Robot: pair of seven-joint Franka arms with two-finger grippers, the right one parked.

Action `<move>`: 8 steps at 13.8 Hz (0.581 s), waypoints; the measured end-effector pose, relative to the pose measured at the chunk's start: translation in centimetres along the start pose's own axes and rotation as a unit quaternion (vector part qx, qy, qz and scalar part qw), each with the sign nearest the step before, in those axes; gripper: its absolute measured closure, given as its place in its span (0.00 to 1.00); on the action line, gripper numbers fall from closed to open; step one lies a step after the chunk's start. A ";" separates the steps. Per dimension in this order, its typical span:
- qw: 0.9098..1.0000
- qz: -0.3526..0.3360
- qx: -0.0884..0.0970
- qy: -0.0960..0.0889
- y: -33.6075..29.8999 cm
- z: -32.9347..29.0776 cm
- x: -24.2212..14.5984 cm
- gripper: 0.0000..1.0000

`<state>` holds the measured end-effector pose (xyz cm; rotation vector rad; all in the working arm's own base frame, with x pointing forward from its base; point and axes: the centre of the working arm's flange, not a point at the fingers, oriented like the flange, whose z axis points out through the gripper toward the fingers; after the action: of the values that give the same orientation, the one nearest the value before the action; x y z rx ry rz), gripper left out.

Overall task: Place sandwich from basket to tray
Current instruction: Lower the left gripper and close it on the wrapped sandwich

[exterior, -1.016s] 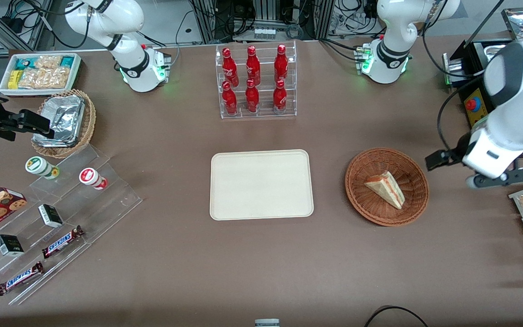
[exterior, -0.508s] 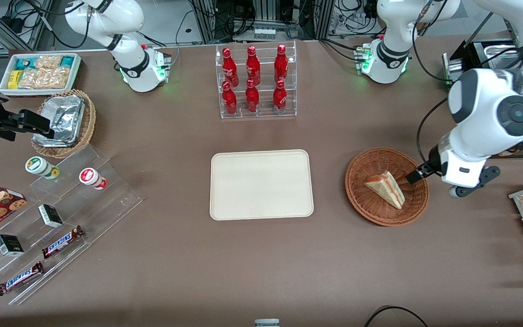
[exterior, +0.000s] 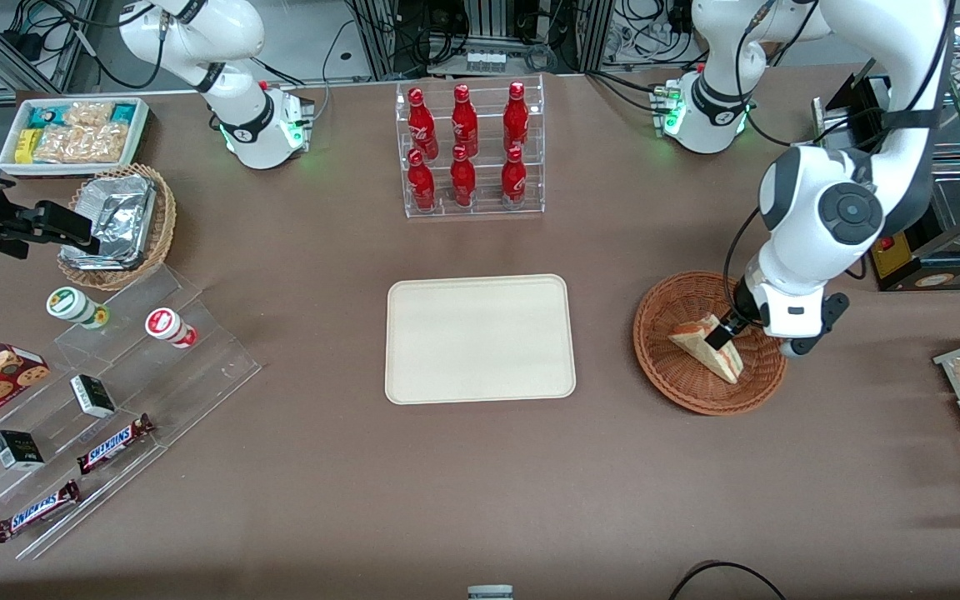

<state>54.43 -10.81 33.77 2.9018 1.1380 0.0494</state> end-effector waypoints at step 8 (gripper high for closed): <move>1.000 -0.020 0.010 -0.011 -0.5 5.9 -0.3 0.00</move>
<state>54.12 -10.74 27.87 2.8883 1.1979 0.0053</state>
